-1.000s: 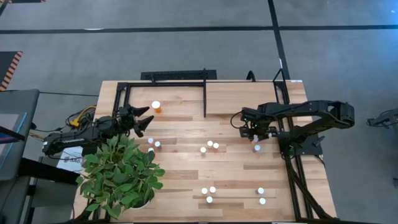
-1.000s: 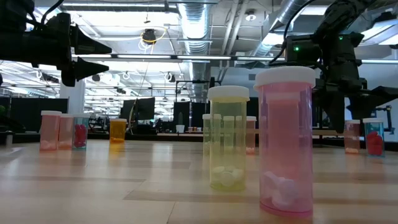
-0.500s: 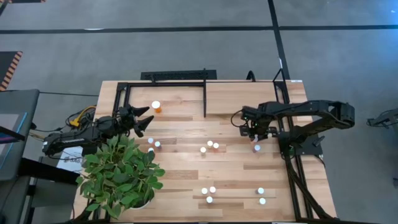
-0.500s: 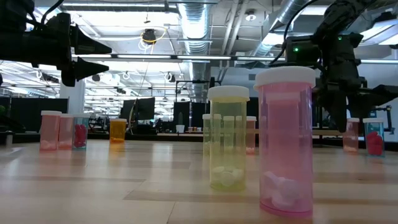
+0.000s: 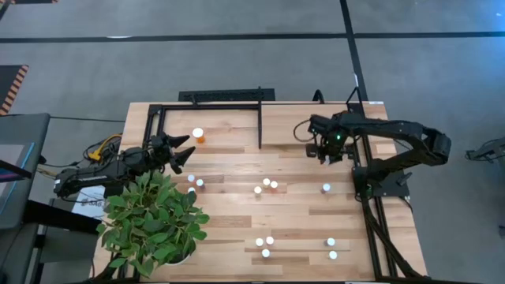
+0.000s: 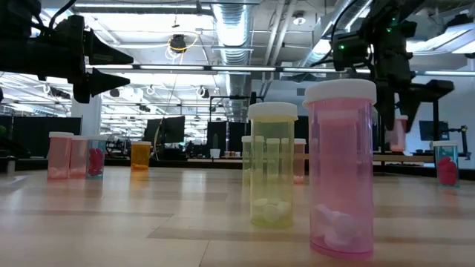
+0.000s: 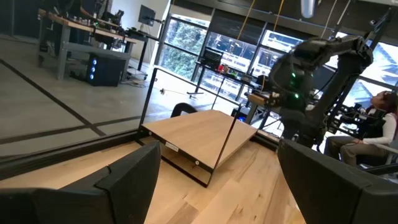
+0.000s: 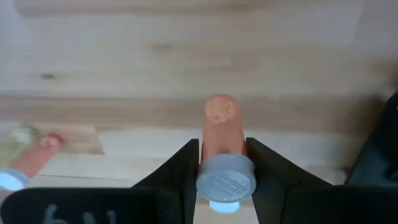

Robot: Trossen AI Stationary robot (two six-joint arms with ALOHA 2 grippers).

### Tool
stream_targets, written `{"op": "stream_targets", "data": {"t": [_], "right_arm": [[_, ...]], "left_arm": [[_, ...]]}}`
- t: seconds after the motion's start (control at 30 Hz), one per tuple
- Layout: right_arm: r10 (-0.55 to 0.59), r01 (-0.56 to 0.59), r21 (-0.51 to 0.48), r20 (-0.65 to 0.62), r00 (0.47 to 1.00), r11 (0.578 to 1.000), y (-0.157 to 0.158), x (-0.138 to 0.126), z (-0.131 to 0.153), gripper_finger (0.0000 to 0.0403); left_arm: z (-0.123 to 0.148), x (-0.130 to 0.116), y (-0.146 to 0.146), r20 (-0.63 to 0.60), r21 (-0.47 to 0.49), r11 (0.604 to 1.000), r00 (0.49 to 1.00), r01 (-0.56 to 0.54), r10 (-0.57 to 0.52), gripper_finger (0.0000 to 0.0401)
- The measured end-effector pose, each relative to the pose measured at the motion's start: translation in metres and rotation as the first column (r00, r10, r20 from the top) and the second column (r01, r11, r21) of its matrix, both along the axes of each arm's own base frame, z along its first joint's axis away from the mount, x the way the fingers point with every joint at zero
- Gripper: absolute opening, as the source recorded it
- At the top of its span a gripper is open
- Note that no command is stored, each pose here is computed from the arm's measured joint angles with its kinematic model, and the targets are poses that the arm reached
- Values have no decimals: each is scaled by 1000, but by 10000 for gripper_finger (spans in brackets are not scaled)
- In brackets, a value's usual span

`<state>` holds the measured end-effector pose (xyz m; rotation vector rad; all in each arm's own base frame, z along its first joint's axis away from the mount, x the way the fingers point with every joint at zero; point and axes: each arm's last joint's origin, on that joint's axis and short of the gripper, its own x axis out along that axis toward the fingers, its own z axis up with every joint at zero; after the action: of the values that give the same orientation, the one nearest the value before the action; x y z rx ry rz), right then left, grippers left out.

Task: Pick and place medicine bottles onto shelf by color
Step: Put the pink pill bottle on the shelf

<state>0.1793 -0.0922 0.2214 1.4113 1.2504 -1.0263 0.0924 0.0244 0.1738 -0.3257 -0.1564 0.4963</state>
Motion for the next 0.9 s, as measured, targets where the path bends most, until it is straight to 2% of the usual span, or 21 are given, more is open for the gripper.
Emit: {"op": "stream_targets", "data": {"t": [0.13,0.33,0.63,0.9], "right_arm": [[44,-44,-33,7,999,999,-15,-7,9,134],[92,-95,-21,-112,989,995,-34,-16,12,134],[226,-225,28,-124,966,974,-66,-3,6,134],[350,-355,-23,-123,929,935,-100,7,11,134]], "left_arm": [[0,0,0,0,0,1000,1000,0,0,312],[0,0,0,-1,0,1000,1000,0,0,312],[0,0,0,0,0,1000,1000,0,0,312],[0,0,0,0,0,1000,1000,0,0,312]]}}
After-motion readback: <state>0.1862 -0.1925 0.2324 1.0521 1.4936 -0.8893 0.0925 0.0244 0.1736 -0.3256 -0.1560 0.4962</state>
